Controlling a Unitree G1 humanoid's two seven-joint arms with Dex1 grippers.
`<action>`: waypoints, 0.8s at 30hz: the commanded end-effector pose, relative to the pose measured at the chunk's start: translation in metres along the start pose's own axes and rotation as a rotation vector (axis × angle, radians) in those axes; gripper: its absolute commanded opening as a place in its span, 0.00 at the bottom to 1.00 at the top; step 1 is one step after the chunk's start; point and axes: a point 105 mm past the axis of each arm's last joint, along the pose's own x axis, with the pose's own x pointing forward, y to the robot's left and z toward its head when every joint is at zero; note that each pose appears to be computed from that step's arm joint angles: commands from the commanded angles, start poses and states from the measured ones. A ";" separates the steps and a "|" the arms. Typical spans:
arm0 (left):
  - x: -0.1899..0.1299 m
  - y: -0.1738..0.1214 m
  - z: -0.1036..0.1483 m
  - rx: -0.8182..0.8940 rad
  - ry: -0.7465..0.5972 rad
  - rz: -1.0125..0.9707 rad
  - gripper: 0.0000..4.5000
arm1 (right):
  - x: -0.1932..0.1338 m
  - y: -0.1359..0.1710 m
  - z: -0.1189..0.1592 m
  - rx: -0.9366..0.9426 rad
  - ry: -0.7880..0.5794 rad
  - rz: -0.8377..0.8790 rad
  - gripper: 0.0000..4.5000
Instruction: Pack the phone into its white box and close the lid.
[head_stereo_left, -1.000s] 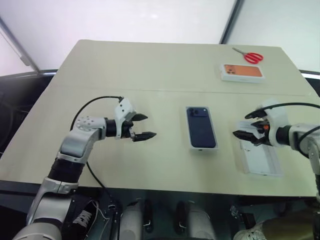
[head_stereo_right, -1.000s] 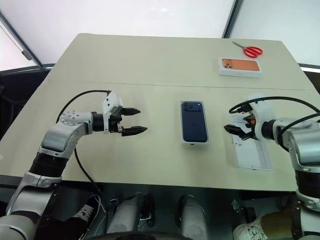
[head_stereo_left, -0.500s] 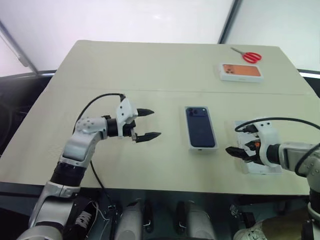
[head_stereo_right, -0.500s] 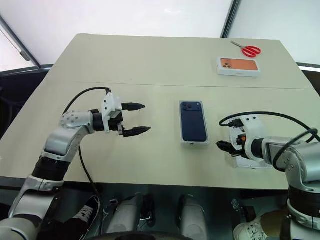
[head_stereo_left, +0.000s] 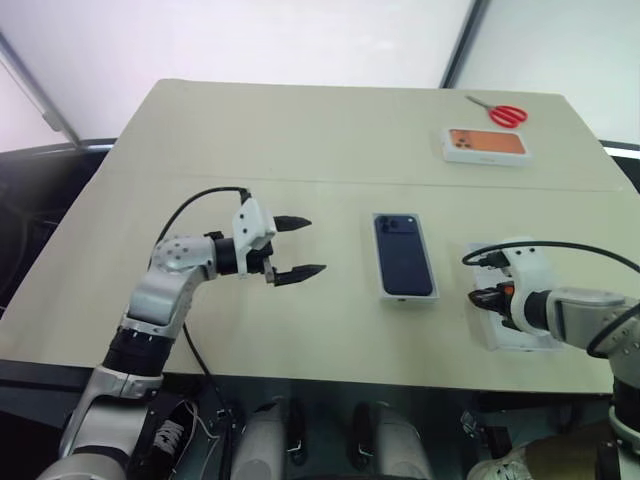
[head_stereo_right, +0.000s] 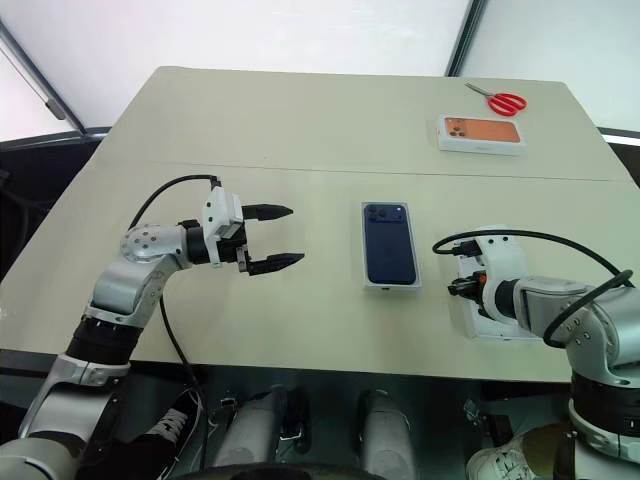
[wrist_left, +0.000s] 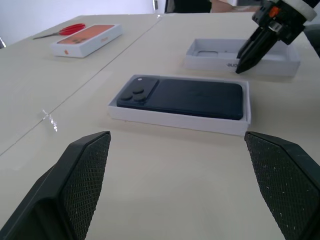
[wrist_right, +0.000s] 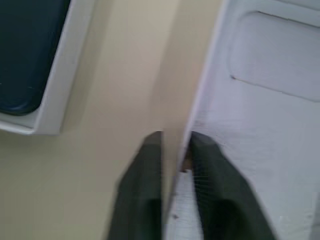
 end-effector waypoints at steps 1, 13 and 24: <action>-0.003 0.006 0.015 0.038 -0.032 0.025 1.00 | 0.002 -0.002 0.000 0.025 -0.008 -0.031 0.01; -0.008 0.015 0.008 -0.023 -0.011 0.081 1.00 | -0.010 0.031 0.121 0.423 -0.439 0.200 0.01; 0.000 0.021 0.003 -0.123 -0.011 0.139 1.00 | -0.037 0.123 0.165 0.633 -0.594 0.827 0.01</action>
